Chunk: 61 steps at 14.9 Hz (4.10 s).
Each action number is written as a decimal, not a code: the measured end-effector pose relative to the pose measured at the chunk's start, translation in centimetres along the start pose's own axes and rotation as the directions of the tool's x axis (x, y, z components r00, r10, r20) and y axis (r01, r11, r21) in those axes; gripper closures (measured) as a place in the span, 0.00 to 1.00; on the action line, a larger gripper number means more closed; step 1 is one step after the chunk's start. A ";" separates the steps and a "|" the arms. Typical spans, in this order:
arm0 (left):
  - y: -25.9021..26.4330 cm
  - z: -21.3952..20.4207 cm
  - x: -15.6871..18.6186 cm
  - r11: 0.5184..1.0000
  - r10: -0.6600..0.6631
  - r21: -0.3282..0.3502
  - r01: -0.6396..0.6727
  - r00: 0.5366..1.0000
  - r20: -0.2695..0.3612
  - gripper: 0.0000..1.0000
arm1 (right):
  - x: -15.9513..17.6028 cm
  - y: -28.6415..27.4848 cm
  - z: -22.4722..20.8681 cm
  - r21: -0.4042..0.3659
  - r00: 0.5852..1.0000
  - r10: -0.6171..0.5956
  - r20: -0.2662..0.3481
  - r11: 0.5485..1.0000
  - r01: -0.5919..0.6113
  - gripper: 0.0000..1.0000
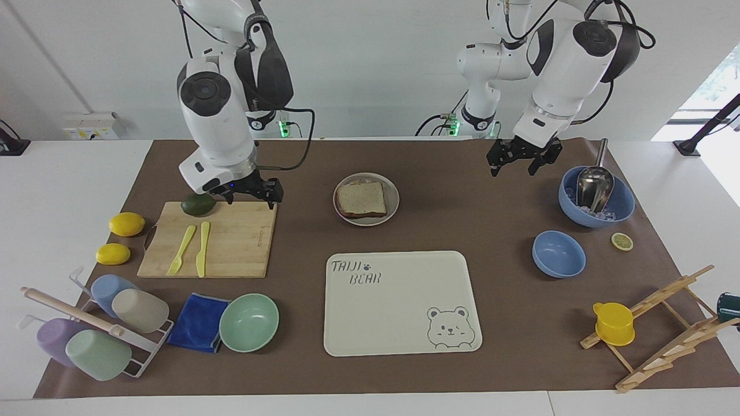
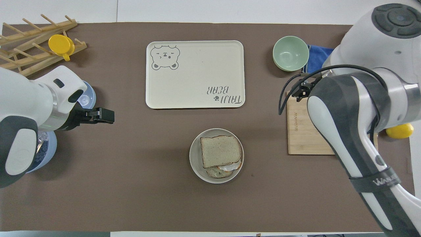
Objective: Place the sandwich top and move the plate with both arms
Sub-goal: 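Withdraw the right gripper while the left gripper reaches toward the plate, then grasp the white plate rim with the left gripper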
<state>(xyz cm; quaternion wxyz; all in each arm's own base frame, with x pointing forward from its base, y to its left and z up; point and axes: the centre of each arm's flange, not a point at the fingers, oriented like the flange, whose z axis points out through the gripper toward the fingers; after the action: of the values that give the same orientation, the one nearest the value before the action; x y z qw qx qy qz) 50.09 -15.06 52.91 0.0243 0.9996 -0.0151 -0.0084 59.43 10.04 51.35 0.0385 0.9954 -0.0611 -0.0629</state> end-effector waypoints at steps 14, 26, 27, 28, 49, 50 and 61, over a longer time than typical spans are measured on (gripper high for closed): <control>14.4 17.9 -4.8 0.995 0.067 -0.080 -0.068 0.998 -0.015 0.01 | -3.4 10.5 -6.0 0.063 0.997 -0.072 -0.028 0.995 0.073 0.00; 17.4 22.2 -8.5 0.993 0.042 -0.108 -0.037 0.998 0.050 0.22 | -2.9 14.5 -4.9 0.085 0.999 -0.047 0.018 0.995 0.045 0.00; 17.4 22.3 -8.6 0.993 0.028 -0.118 -0.022 0.998 0.058 0.27 | -2.9 14.2 -5.1 0.085 0.999 -0.051 0.015 0.995 0.049 0.00; 17.5 22.3 -8.6 0.992 0.014 -0.124 -0.006 0.998 0.064 0.27 | -2.9 14.1 -5.2 0.085 0.999 -0.052 0.013 0.995 0.051 0.00; 18.3 22.6 -9.4 0.989 -0.057 -0.135 0.068 0.995 0.085 0.96 | -2.9 15.6 -5.2 0.092 1.000 -0.029 0.013 0.995 0.027 0.00; 18.3 22.6 -9.4 0.988 -0.058 -0.136 0.070 0.995 0.085 0.96 | -2.9 15.6 -5.2 0.092 1.000 -0.028 0.012 0.995 0.027 0.00; 18.1 20.2 -7.5 0.983 -0.077 -0.161 0.087 0.995 0.069 0.96 | -2.9 16.2 -5.2 0.093 0.998 -0.070 0.007 0.993 0.069 0.00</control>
<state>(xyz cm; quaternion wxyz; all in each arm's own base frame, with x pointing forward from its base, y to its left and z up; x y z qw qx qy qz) 41.74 -33.91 33.77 0.1053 0.9932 0.0259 -0.0416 55.36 -5.25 58.22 -0.0104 0.9973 -0.0295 -0.0665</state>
